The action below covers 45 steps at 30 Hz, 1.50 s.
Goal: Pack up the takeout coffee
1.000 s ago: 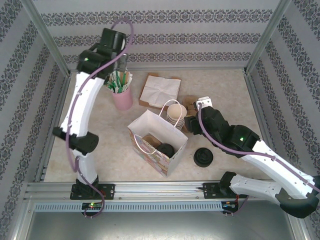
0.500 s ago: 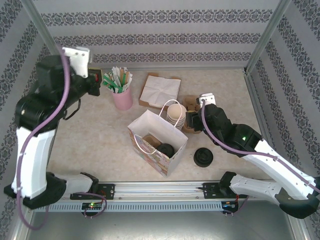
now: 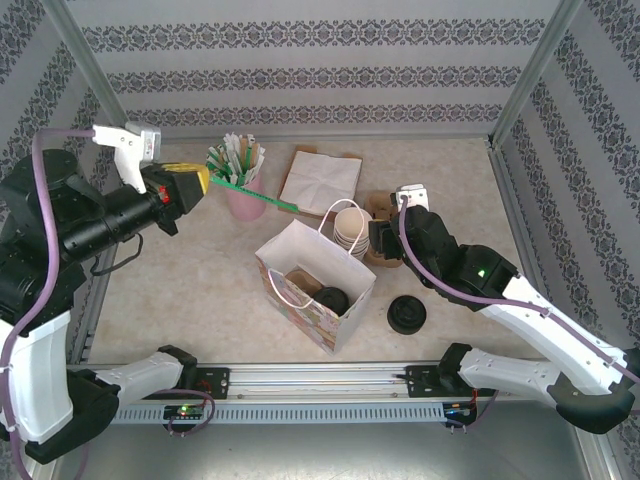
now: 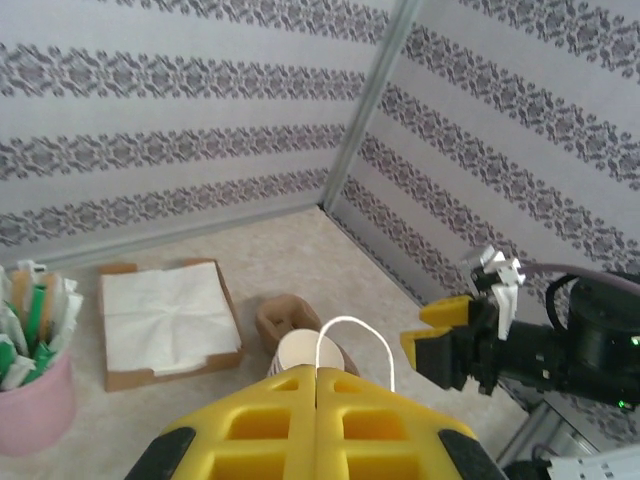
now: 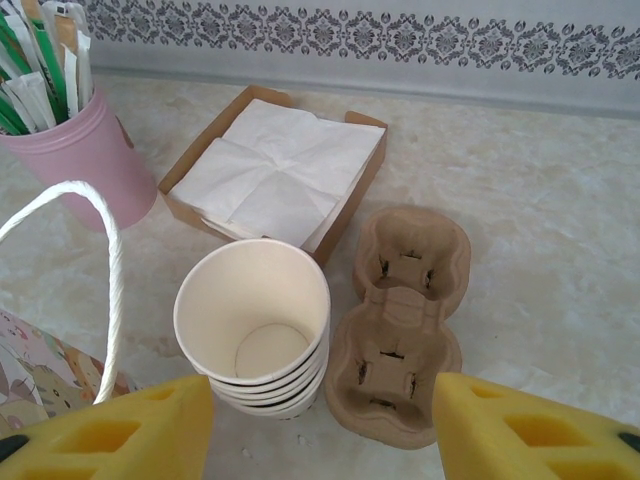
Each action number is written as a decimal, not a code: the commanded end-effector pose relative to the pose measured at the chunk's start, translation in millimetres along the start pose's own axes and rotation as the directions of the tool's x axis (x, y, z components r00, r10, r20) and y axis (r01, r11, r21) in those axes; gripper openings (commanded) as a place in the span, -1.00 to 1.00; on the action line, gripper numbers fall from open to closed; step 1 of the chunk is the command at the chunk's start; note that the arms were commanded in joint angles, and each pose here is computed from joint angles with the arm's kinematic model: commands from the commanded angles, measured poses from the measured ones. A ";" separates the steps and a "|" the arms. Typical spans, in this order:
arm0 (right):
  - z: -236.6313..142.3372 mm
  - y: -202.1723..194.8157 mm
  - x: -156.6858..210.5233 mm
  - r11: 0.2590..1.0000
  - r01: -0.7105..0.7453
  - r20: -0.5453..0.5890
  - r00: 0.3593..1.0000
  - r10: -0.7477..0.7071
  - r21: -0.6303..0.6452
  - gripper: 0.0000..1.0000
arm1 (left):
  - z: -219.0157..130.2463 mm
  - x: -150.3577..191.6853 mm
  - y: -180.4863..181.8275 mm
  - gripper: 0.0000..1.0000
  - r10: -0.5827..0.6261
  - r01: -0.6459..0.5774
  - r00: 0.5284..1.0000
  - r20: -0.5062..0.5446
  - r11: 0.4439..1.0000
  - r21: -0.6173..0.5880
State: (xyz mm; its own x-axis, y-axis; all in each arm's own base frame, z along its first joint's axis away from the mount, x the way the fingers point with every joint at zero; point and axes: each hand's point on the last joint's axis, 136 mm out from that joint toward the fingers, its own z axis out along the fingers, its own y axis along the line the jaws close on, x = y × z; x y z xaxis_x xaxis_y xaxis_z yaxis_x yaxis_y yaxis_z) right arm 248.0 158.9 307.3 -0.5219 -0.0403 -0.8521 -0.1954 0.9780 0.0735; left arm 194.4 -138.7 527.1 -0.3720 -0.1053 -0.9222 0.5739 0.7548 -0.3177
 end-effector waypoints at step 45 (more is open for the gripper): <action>41.1 -68.9 10.3 0.976 -0.216 0.023 0.976 0.216 0.034 0.31 | 159.6 171.4 106.2 0.39 -0.226 0.009 0.777 -0.588 0.937 -0.349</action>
State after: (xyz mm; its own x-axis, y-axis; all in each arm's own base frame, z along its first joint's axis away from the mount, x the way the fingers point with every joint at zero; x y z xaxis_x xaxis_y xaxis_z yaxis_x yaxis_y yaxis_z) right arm 286.4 92.8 267.6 -0.5376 0.1554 -0.8288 0.0161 0.9846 0.1741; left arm 303.6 -190.0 290.0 -0.8561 0.1438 -0.4965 0.3199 0.9018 -0.2904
